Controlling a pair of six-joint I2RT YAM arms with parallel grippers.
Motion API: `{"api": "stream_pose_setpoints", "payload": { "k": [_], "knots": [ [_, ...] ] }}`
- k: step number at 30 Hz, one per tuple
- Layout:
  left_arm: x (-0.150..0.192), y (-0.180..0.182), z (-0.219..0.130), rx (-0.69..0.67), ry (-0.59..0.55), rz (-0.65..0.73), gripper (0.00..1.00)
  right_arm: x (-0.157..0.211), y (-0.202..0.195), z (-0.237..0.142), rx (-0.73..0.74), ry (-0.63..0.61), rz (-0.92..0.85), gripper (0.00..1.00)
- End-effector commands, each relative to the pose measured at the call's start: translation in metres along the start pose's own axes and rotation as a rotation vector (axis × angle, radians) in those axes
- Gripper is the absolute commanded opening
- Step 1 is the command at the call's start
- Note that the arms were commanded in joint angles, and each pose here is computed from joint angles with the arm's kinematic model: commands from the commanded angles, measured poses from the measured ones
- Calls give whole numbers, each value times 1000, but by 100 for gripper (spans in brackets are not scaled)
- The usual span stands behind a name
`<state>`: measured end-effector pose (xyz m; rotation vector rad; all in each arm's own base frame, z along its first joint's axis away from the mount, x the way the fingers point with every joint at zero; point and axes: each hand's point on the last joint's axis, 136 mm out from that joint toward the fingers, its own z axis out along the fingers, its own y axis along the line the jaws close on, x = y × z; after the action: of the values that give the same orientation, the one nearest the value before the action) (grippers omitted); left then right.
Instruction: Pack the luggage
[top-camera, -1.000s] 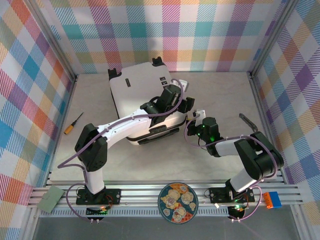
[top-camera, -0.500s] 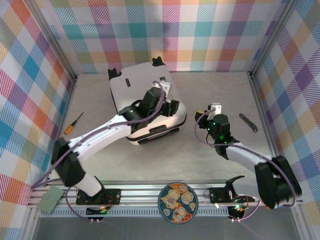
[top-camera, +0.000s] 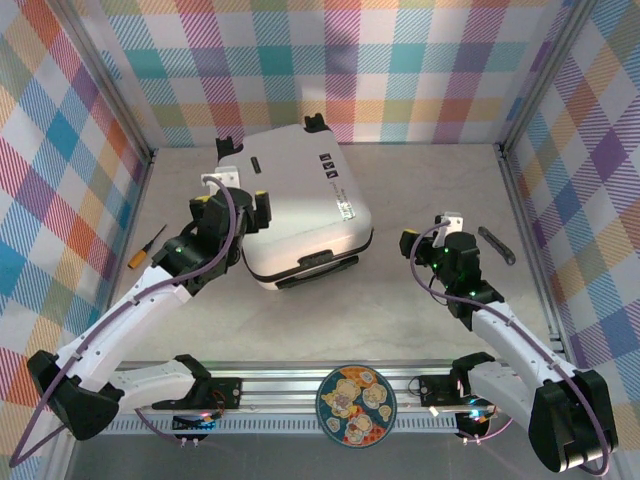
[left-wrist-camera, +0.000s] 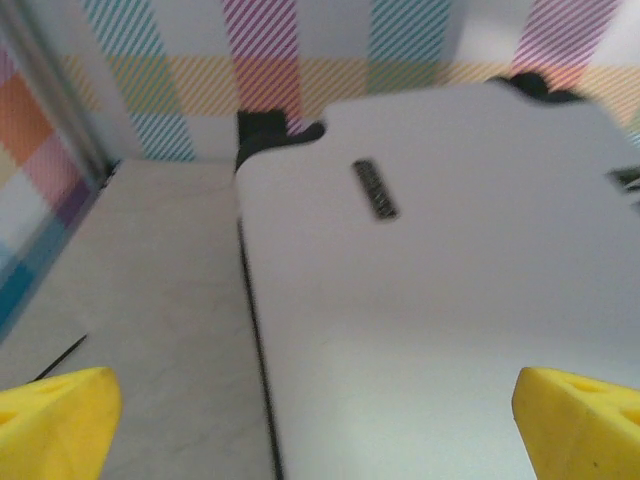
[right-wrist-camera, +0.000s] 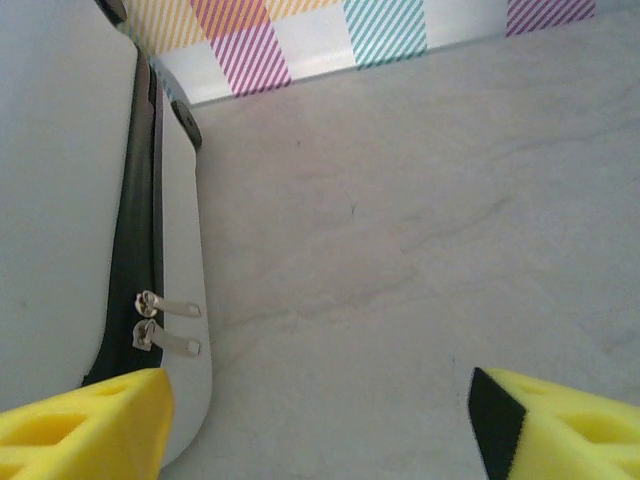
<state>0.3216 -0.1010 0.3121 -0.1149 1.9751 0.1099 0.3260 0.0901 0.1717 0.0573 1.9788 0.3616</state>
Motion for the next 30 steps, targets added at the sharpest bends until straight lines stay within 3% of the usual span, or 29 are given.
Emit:
{"api": "stream_pose_setpoints", "payload": {
  "k": [1,4,7,11,18,30],
  "knots": [
    [12,30,-3,-90,16,-20,100,-7,4,0,-24,26,29,82],
    [17,54,5,-163,29,-52,100,-6,3,3,-40,43,55,86],
    [31,60,29,-121,106,-107,100,-7,2,3,-44,49,61,89],
    [45,39,57,31,203,-151,100,-6,-2,1,-32,57,66,90],
    [52,8,79,188,255,-198,99,-5,-5,-4,-27,56,73,91],
    [50,-39,127,335,296,-230,92,-4,-12,-8,-10,53,92,92]
  ]
}}
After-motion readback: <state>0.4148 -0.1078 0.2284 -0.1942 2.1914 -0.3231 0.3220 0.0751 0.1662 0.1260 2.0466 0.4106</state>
